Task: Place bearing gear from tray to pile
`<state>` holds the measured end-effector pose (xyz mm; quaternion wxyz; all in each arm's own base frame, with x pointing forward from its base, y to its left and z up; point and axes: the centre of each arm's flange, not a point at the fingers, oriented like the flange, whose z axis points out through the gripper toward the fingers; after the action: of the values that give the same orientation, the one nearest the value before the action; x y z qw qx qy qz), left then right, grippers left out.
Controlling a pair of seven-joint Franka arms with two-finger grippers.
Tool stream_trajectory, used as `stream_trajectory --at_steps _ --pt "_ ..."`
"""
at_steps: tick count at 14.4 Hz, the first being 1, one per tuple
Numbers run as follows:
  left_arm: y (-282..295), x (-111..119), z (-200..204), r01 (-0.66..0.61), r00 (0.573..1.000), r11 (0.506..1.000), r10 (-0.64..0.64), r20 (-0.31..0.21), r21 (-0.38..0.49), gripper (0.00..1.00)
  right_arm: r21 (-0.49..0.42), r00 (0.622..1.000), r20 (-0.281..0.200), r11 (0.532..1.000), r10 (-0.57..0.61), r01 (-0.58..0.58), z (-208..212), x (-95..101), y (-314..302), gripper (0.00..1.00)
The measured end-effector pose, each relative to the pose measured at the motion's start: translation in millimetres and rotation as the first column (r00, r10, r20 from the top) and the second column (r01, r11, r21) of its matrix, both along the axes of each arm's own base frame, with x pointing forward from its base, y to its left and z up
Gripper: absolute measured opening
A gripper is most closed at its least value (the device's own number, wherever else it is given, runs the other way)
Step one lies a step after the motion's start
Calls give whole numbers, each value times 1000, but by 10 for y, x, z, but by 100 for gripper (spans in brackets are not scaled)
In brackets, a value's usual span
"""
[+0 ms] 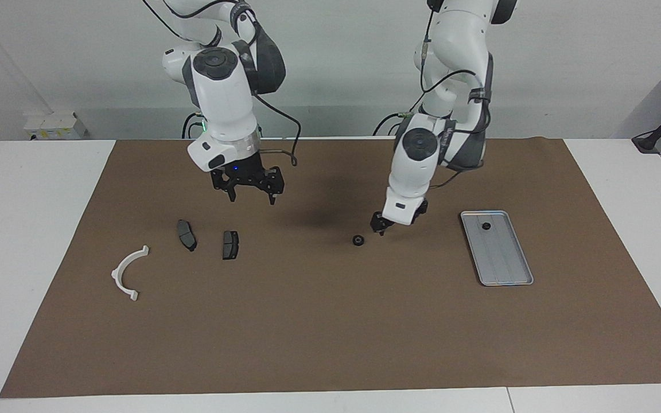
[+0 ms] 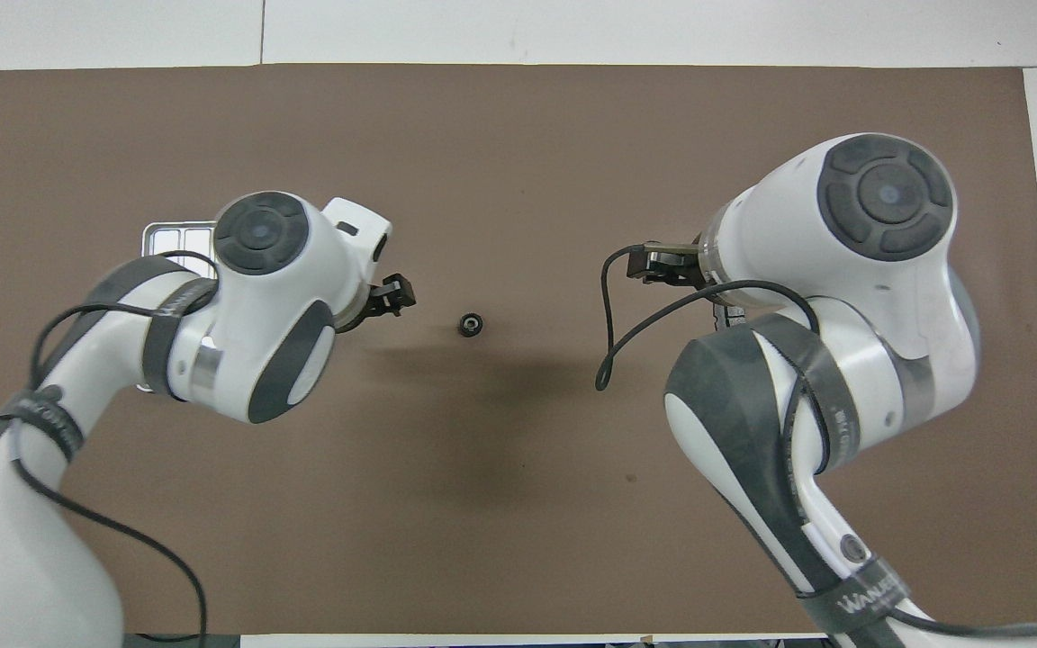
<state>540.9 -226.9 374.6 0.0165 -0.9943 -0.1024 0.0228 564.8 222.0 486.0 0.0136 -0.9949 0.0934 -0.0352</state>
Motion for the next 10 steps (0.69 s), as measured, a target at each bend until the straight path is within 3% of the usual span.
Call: stream_trajectory --at_steps 6,8,9,10 --pt "1753 59 8 203 979 979 -204 -26 -29 100 26 986 -1 986 -164 164 -675 -23 938 100" --pt "2008 69 -65 222 975 975 -222 -1 -30 100 35 979 2 978 -204 203 -738 53 1167 100" --pt "2016 59 -135 228 974 973 -228 13 -28 91 31 977 -4 976 -215 215 -770 86 1276 100" --pt "2000 48 -223 234 972 972 -233 21 -27 91 13 974 -20 975 -223 224 -834 100 1409 100"
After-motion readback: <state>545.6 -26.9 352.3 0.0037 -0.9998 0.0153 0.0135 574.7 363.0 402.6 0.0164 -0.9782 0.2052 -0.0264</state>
